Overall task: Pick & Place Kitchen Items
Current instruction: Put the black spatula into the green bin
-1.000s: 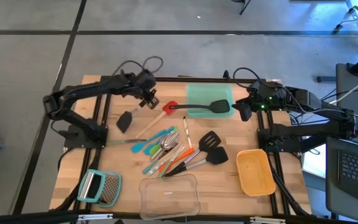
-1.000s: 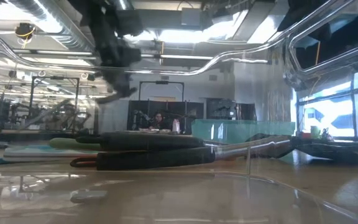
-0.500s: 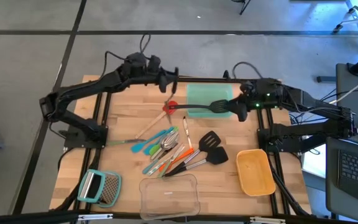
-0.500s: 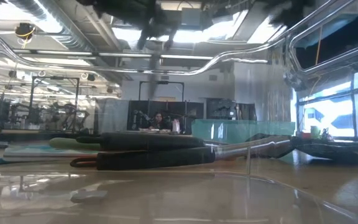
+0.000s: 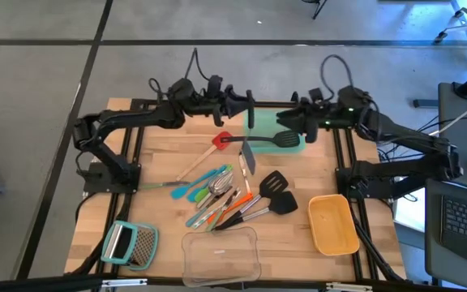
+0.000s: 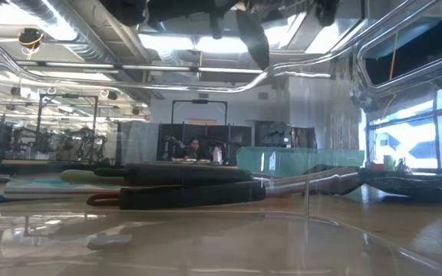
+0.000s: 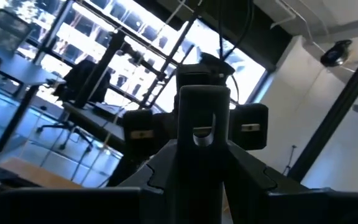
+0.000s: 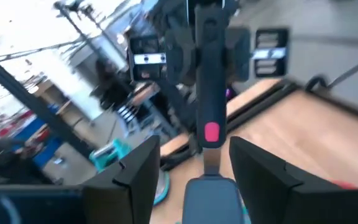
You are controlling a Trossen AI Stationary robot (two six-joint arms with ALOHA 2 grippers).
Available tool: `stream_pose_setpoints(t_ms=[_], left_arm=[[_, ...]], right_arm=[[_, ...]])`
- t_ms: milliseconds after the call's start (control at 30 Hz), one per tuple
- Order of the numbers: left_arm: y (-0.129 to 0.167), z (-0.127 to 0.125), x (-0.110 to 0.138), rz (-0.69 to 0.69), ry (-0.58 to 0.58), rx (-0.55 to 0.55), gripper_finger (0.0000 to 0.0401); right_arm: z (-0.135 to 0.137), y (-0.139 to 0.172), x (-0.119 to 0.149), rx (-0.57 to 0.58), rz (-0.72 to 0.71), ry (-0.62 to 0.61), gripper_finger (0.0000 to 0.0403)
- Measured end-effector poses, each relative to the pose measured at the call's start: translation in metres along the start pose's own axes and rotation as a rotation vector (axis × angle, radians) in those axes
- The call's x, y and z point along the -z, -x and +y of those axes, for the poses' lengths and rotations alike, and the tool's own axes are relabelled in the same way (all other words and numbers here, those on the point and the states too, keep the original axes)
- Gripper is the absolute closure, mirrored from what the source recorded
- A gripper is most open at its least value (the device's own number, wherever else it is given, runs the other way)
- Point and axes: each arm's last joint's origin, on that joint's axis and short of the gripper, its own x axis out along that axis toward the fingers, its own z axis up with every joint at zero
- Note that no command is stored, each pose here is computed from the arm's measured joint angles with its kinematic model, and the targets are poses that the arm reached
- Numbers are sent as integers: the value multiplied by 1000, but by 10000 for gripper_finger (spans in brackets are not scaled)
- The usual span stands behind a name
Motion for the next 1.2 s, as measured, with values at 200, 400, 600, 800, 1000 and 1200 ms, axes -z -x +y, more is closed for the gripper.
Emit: stream_pose_setpoints(t_ms=[200,400,600,800,1000,1200], left_arm=[[-9,4,14,-17,14,-6,313],[-11,1,14,-45,18,24,313],[-11,-1,15,-41,27,32,313],[-11,-1,15,-42,32,34,313],[-11,0,16,-37,34,28,313],[-11,0,17,-14,47,34,313]], right_arm=[[-6,-25,6,-67,63,-19,186],[-9,-40,10,-74,57,32,182],[-16,-54,12,-65,54,39,182],[-16,-66,11,-108,2,56,182],[-22,-74,16,-72,18,16,192],[-26,-79,19,-64,32,0,283]])
